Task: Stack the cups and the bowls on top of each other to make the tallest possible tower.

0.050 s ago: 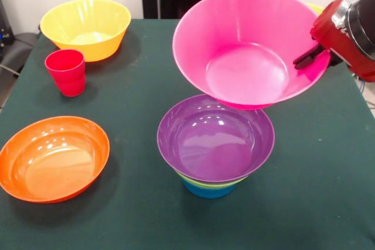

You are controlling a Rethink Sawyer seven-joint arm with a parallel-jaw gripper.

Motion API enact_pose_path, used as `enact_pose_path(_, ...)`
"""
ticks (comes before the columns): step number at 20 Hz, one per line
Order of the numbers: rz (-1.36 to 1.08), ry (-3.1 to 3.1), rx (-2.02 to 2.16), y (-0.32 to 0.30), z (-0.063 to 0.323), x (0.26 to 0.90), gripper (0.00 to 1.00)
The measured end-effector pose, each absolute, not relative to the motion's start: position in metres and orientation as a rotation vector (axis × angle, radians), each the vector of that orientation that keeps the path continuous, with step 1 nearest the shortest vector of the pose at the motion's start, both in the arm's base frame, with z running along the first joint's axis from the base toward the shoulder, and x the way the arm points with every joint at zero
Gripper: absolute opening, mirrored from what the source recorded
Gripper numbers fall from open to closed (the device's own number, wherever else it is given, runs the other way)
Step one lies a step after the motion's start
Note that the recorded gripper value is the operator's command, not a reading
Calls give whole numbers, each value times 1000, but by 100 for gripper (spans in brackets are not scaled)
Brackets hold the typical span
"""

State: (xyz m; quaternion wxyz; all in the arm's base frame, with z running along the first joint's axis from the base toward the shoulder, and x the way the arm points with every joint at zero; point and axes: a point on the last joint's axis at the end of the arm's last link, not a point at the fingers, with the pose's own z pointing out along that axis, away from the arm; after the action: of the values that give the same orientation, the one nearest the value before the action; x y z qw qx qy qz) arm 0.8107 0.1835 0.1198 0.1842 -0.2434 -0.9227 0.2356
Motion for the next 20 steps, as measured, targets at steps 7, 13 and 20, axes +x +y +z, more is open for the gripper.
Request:
enact_pose_path(7, 662, -2659, -682, 182, 112, 817, 0)
enact_pose_path(13, 703, -2738, -659, 172, 81, 826, 0)
enact_pose_path(20, 742, -2754, -638, 161, 49, 826, 0)
